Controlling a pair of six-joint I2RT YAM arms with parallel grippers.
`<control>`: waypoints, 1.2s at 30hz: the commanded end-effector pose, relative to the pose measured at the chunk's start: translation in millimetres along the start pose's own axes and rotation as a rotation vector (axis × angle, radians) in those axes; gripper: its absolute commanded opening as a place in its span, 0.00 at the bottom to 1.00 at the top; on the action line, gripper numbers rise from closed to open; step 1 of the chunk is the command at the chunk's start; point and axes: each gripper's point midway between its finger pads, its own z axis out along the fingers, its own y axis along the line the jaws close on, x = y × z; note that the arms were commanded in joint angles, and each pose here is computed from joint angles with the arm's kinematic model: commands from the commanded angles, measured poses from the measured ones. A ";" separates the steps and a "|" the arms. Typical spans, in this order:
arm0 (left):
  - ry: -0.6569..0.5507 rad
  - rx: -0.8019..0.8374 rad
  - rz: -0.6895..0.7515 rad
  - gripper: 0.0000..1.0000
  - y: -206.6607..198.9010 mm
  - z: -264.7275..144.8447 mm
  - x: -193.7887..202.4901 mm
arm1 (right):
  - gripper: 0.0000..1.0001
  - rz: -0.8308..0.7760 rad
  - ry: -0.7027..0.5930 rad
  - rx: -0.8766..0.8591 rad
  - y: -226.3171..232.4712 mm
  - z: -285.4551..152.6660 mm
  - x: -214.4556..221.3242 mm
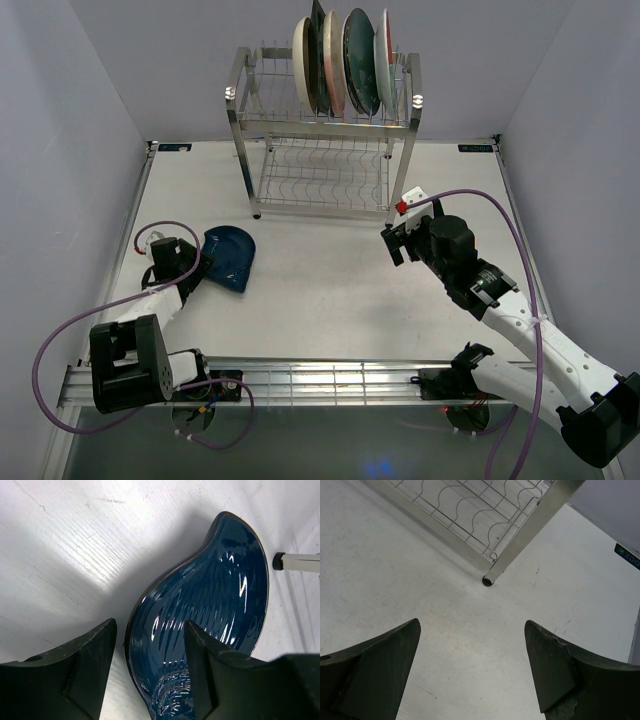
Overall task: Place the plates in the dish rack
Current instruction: Pick up the plate at the center of the board.
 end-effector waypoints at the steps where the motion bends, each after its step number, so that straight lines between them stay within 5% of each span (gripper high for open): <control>1: 0.017 0.072 -0.018 0.66 -8.2 1.0 0.7 | 0.90 0.000 -0.032 0.000 -1.7 -1.9 -9.5; 18: 0.054 0.090 -0.057 0.41 -0.1 7.0 13.3 | 0.90 -0.002 -0.031 -0.002 -1.2 -1.6 -9.3; 24: 0.036 0.093 -0.056 0.22 0.5 2.1 11.8 | 0.90 -0.001 -0.036 -0.004 -1.0 -2.2 -10.5; 27: 0.022 0.090 -0.056 0.00 1.0 -0.2 9.3 | 0.90 -0.001 -0.037 -0.003 -1.4 -2.8 -10.7; 36: -0.033 0.079 -0.062 0.00 0.3 -18.5 -0.6 | 0.90 -0.004 -0.027 -0.012 1.0 -0.3 -9.0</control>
